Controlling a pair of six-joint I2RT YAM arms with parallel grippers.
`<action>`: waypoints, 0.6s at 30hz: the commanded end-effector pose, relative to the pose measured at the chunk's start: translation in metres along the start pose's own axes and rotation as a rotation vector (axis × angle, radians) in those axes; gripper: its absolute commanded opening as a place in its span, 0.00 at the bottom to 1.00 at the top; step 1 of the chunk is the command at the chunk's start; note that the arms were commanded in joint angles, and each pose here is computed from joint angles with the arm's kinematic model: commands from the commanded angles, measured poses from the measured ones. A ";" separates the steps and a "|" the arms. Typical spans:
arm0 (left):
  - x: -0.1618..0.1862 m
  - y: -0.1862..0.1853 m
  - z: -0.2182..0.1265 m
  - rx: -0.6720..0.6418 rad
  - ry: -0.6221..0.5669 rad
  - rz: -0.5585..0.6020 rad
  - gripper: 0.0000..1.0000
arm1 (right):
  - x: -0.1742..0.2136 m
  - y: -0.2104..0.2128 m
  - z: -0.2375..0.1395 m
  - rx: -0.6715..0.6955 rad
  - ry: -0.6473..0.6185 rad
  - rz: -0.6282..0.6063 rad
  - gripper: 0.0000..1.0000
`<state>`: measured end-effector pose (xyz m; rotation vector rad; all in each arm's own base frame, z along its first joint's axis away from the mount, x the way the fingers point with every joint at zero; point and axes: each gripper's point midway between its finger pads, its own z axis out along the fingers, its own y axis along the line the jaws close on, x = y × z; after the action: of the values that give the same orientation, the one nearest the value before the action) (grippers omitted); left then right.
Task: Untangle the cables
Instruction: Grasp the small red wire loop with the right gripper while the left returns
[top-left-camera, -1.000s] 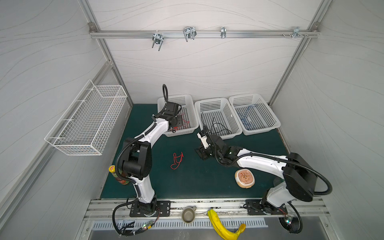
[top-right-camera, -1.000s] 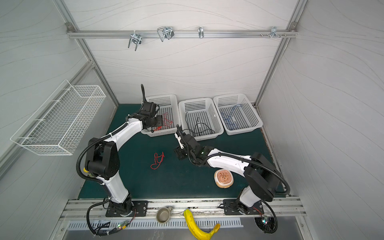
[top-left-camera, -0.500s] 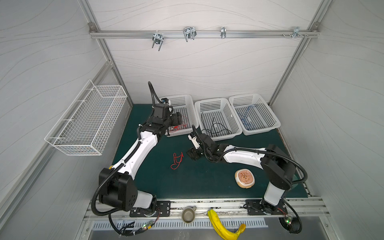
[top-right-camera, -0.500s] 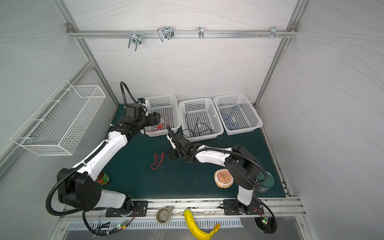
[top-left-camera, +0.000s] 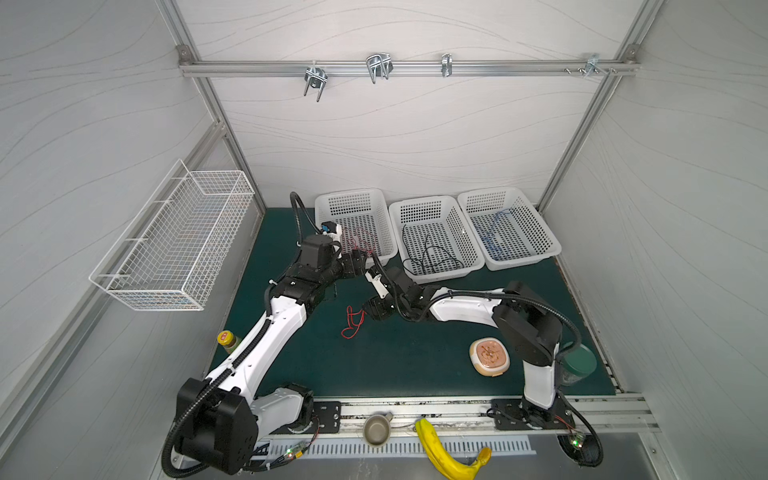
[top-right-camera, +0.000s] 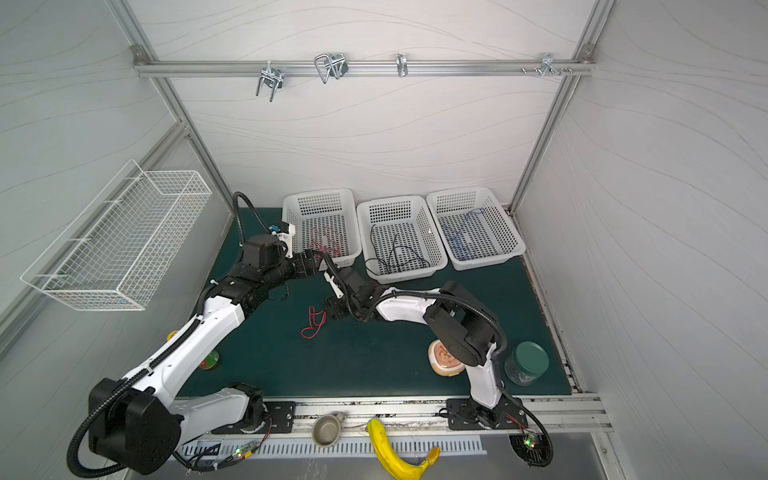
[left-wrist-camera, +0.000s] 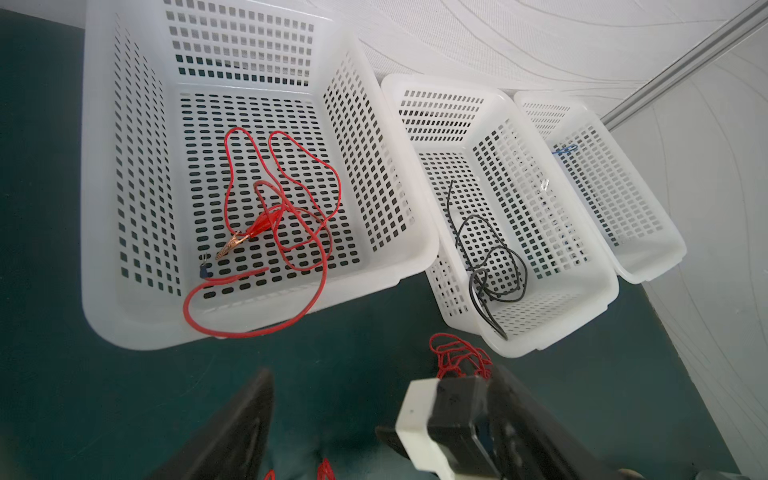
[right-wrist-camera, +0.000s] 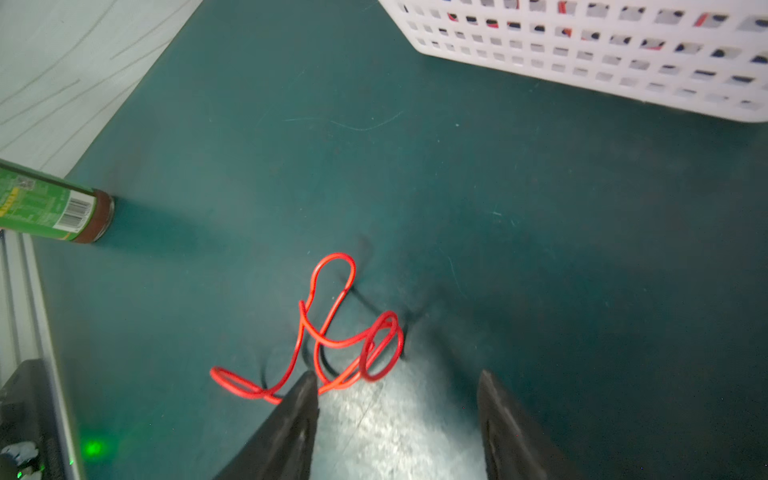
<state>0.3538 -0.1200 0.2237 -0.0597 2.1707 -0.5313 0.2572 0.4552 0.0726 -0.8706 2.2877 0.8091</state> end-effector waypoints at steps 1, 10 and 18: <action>-0.011 -0.006 -0.007 0.016 -0.053 -0.002 0.81 | -0.002 0.007 0.014 -0.029 0.000 0.004 0.61; -0.011 0.001 -0.014 -0.021 -0.071 -0.010 0.81 | 0.006 -0.003 0.026 0.014 0.023 0.033 0.41; -0.006 0.005 -0.015 -0.037 -0.065 -0.008 0.81 | 0.007 -0.005 0.017 0.025 0.020 0.034 0.05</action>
<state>0.3467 -0.1099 0.2279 -0.0947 2.1446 -0.4933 0.2640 0.4626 0.0488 -0.8368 2.3405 0.7904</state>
